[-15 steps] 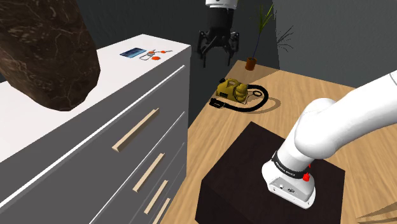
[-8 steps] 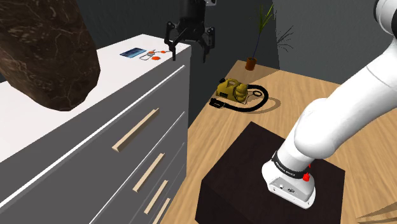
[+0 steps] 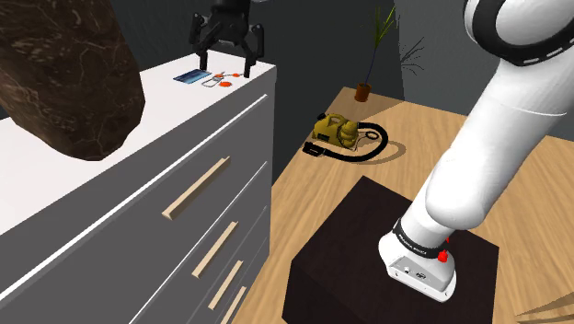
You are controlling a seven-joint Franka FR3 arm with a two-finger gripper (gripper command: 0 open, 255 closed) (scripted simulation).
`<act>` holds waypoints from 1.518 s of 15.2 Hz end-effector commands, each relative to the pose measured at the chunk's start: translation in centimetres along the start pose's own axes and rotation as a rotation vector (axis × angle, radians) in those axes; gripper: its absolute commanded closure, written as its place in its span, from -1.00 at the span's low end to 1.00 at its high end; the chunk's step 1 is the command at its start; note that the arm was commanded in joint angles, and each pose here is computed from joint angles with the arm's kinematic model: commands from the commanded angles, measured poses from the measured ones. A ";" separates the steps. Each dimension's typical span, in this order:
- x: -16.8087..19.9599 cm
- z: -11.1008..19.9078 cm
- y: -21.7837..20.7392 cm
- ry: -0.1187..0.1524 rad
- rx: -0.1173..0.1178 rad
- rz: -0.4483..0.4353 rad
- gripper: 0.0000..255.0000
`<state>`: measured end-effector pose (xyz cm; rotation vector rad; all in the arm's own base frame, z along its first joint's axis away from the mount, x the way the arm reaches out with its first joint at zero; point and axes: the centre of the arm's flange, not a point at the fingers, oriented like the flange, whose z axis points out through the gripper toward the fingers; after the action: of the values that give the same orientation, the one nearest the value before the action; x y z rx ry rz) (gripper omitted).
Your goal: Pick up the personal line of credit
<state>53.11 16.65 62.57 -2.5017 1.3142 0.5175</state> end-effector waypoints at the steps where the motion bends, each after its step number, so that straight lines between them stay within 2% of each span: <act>1: 0.9 -0.3 -2.2 -0.028 0.022 0.072 -1.00; 8: 4.7 -1.9 -9.4 -0.122 0.099 0.305 -1.00; 16: 6.6 1.7 -9.3 -0.126 0.102 0.313 -1.00; 18: 6.6 1.7 -9.3 -0.126 0.102 0.313 -1.00; 19: 6.6 1.7 -9.3 -0.126 0.102 0.313 1.00; 23: 6.6 1.7 -9.3 -0.126 0.102 0.313 1.00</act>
<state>63.94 17.62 58.89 -2.1553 1.6459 0.6443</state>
